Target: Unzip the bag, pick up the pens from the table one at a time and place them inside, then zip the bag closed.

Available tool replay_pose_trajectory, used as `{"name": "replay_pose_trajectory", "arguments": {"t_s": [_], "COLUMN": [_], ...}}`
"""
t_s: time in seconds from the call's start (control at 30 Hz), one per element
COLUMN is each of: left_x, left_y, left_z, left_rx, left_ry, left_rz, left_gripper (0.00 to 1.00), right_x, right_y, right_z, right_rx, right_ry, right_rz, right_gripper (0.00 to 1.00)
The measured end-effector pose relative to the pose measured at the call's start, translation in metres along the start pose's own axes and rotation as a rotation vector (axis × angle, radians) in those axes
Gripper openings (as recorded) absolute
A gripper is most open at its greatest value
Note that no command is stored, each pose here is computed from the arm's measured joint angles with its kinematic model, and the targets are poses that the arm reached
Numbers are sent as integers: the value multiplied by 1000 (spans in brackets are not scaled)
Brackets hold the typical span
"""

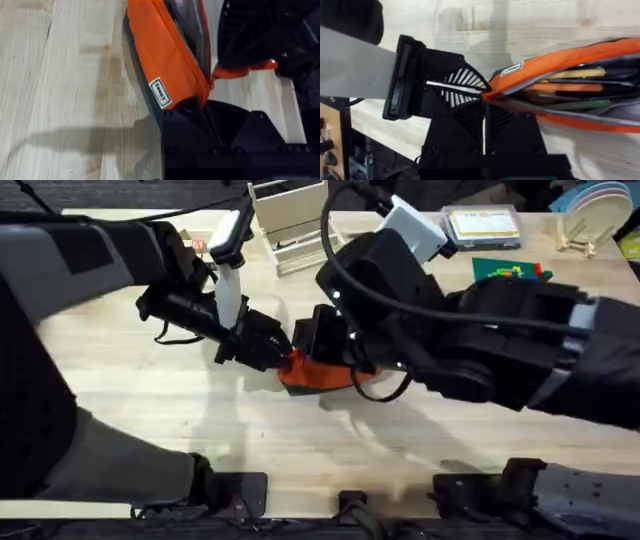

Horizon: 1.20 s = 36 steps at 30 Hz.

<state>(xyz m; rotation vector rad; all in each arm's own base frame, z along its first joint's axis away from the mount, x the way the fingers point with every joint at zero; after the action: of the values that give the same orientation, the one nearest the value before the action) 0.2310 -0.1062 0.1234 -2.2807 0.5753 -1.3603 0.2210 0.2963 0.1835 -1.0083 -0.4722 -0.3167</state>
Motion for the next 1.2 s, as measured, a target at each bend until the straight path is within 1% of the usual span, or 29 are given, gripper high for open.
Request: {"name": "replay_pose_trajectory", "arguments": {"t_s": [0.13,0.27,0.47,0.63,0.77,0.97,1.0,1.03,1.07,1.2], "left_x": [0,-2,-2,-2,-2,-2,-2,-2,-2,-2], "left_y": [0,0,1,1,1,1,1,1,1,1], "left_z": [0,0,0,0,0,0,0,0,0,0], "left_rx": [0,0,-1,-1,-1,-2,-2,-1,-1,-1], "left_ry": [0,-2,-3,-3,-3,-4,-4,-3,-3,-3], "left_rz": [0,7,8,8,8,8,8,8,8,8], "left_gripper": [45,43,42,42,42,42,42,42,42,42], "right_x": [1,7,29,52,63,70,70,71,71,73], "right_y": [0,-1,-20,-41,-58,-79,-81,-84,-87,-98], "right_z": [-12,-34,-66,-81,-85,-80,-80,-79,-78,-75], "right_rx": [-36,-100,-158,-159,-146,-117,-114,-111,-109,-99], "right_ry": [15,51,130,164,155,59,39,18,-3,-82], "right_rz": [12,21,-28,-108,-161,-210,-216,-222,-227,-251], "right_gripper": [30,31,30,31,30,31,72,158,277,858]}}
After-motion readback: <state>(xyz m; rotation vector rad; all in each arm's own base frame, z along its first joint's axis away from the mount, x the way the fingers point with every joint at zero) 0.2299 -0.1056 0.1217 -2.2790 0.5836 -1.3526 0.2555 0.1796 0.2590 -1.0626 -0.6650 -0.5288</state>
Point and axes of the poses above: each hand's point on the last joint's axis, 136 mm out from that joint toward the fingers, its own y axis out along the fingers, its own z axis along the line the jaws close on, x = y × z, the point moved 2 cm from there along -y, back along the fingers, and after that the axes turned 13 degrees about -y, right-handed, at the moved point
